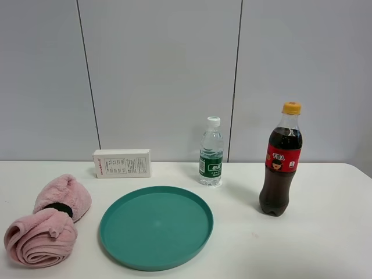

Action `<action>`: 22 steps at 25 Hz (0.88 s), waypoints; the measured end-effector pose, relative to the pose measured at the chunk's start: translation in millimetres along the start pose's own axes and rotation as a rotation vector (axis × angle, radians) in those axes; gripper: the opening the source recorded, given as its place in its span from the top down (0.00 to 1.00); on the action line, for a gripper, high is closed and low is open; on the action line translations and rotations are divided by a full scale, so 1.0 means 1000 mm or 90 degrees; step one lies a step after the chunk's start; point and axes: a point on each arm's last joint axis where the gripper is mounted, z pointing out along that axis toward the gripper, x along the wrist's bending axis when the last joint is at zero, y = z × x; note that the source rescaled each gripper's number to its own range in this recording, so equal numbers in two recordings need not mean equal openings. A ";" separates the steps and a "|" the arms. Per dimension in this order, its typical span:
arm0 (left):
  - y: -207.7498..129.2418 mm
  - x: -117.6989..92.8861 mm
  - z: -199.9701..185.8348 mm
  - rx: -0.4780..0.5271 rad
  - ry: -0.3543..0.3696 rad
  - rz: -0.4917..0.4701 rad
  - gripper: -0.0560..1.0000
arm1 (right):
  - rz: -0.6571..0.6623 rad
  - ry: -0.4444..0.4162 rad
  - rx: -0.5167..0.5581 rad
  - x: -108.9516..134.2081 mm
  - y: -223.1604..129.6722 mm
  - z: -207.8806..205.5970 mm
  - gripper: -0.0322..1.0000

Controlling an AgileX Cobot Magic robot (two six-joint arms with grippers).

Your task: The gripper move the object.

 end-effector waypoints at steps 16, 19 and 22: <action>0.000 0.000 0.000 0.000 0.000 0.000 0.00 | 0.005 -0.044 -0.026 -0.011 -0.077 -0.026 0.04; 0.000 0.000 0.000 0.000 0.000 0.000 0.00 | 0.005 -0.042 -0.050 -0.011 -0.080 -0.031 0.06; 0.000 0.000 0.000 0.000 0.000 0.000 0.00 | 0.005 -0.042 -0.058 -0.011 -0.081 -0.033 0.07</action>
